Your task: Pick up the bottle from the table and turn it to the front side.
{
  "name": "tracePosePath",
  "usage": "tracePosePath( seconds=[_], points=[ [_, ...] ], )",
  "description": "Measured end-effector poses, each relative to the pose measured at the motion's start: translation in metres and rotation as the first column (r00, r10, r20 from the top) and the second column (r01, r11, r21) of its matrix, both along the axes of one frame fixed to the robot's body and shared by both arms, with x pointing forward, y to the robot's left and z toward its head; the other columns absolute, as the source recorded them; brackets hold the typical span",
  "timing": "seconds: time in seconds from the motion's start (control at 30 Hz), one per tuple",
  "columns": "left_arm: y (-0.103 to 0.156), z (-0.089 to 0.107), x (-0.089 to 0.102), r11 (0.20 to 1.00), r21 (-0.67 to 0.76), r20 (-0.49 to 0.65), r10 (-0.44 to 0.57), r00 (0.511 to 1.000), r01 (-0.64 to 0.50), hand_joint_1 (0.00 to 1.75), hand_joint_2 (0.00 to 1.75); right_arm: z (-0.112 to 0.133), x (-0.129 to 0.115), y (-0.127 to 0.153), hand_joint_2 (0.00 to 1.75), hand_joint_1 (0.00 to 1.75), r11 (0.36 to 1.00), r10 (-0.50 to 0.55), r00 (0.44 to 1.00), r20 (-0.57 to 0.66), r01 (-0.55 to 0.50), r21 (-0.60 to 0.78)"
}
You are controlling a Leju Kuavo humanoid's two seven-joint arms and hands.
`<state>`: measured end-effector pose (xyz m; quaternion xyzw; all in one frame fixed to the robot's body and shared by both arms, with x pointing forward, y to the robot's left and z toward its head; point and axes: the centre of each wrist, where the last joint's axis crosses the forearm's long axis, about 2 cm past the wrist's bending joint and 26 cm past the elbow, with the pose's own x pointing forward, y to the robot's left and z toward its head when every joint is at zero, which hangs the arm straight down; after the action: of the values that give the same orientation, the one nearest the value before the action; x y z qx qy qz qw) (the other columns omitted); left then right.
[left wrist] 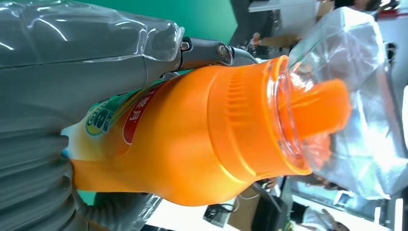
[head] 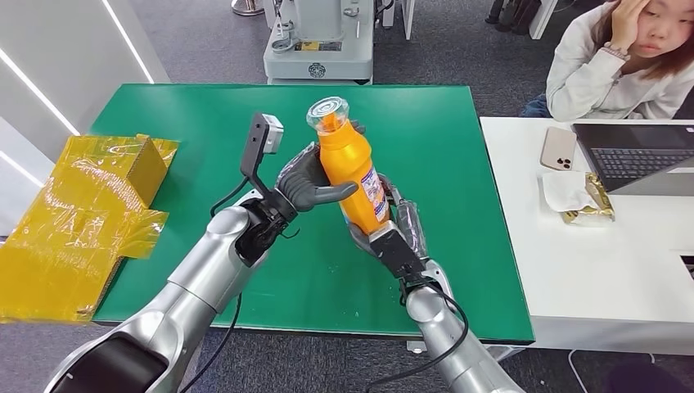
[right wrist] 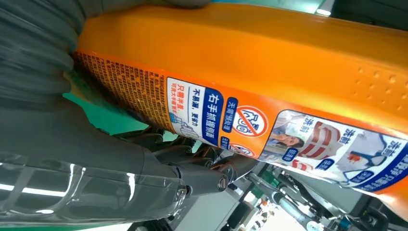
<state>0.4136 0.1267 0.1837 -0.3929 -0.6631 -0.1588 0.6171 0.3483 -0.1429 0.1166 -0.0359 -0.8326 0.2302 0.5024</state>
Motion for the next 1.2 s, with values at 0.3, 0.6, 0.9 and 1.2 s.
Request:
tracePosePath(
  seconds=[0.3, 0.6, 0.9, 1.2],
  points=[
    [0.003, -0.002, 0.002, 0.999, 0.01, -0.037, -0.039, 0.999, 0.039, 1.75, 1.75, -0.005, 0.003, -0.002, 1.75, 1.75, 0.998, 0.0, 1.0, -0.008, 0.0, -0.064],
    [-0.001, -0.003, 0.001, 0.999, -0.002, -0.042, -0.033, 0.999, 0.033, 1.75, 1.75, -0.01, 0.002, -0.003, 1.75, 1.75, 0.998, -0.005, 1.0, -0.014, 0.004, -0.07],
    [-0.015, -0.004, -0.003, 0.999, 0.006, -0.005, 0.04, 0.999, -0.04, 1.75, 1.75, -0.01, 0.002, -0.004, 1.75, 1.75, 0.998, -0.012, 1.0, -0.014, 0.011, -0.054],
    [-0.03, -0.008, -0.013, 0.996, -0.006, 0.054, 0.092, 0.994, -0.092, 1.75, 1.75, -0.012, 0.0, -0.007, 1.75, 0.0, 1.0, -0.009, 1.0, -0.025, 0.01, 0.008]
  ],
)
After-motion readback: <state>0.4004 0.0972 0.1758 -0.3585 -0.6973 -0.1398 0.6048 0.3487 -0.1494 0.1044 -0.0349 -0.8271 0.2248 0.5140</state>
